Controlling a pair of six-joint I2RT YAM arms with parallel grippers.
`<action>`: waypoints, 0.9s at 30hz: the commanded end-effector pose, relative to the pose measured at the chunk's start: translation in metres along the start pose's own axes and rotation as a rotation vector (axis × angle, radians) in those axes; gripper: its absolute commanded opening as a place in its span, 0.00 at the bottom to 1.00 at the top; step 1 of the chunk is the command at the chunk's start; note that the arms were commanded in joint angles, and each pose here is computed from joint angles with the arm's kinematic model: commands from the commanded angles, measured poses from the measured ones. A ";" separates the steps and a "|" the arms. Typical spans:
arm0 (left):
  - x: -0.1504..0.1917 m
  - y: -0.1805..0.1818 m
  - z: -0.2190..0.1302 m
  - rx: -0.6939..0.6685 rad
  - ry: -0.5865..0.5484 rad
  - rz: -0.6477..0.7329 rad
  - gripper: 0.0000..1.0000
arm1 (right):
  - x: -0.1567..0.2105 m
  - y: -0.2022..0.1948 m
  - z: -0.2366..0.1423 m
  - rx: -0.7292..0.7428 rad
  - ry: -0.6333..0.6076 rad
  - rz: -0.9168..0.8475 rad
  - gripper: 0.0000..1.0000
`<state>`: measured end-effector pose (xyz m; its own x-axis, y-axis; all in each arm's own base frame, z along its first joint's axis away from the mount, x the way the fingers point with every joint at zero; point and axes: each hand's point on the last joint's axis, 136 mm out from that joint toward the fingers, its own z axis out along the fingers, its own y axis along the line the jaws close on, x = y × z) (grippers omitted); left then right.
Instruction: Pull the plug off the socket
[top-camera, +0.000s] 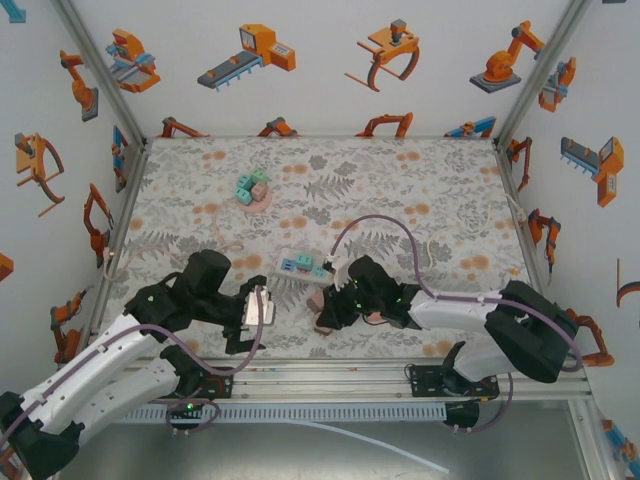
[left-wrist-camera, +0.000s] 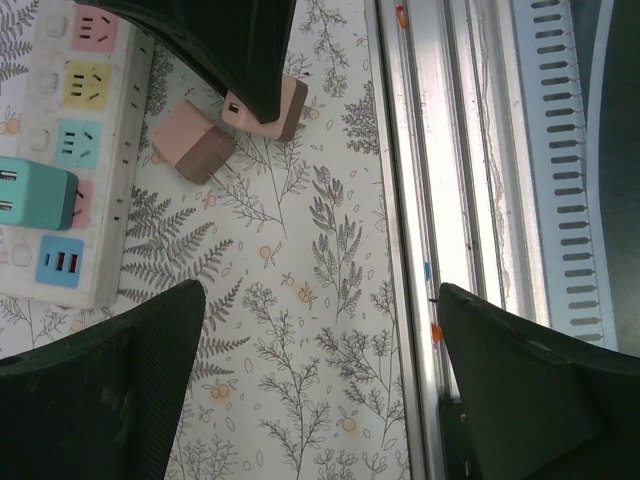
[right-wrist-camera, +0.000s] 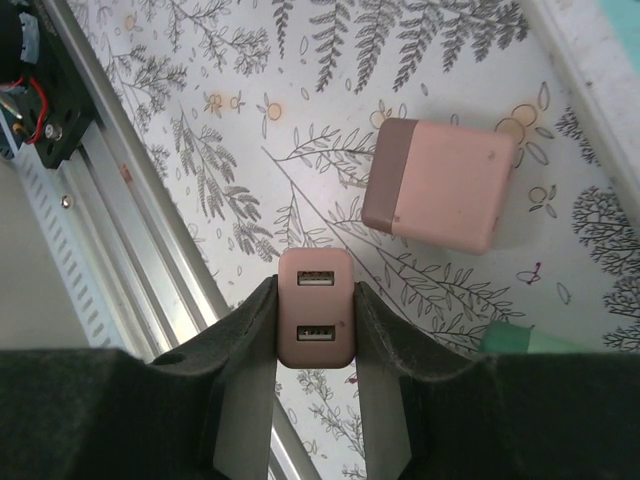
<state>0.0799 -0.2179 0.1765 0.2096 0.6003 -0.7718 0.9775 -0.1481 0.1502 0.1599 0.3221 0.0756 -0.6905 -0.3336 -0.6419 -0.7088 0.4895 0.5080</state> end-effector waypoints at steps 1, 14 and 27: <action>0.003 -0.001 0.003 0.004 0.005 0.016 0.91 | -0.006 -0.012 -0.004 0.084 -0.034 -0.050 0.38; 0.002 0.010 0.007 -0.059 -0.002 0.027 0.91 | -0.031 0.000 -0.031 0.102 -0.134 -0.116 0.46; -0.032 0.062 -0.008 -0.374 -0.256 -0.111 0.97 | -0.120 0.049 -0.110 0.211 -0.512 -0.747 0.53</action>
<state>0.1184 -0.2324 0.1867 0.1664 0.4903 -0.8555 0.9625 0.1077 0.2489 0.1892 0.2927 0.2041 -0.1667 -0.2337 -0.9579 -0.8691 0.4936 0.0308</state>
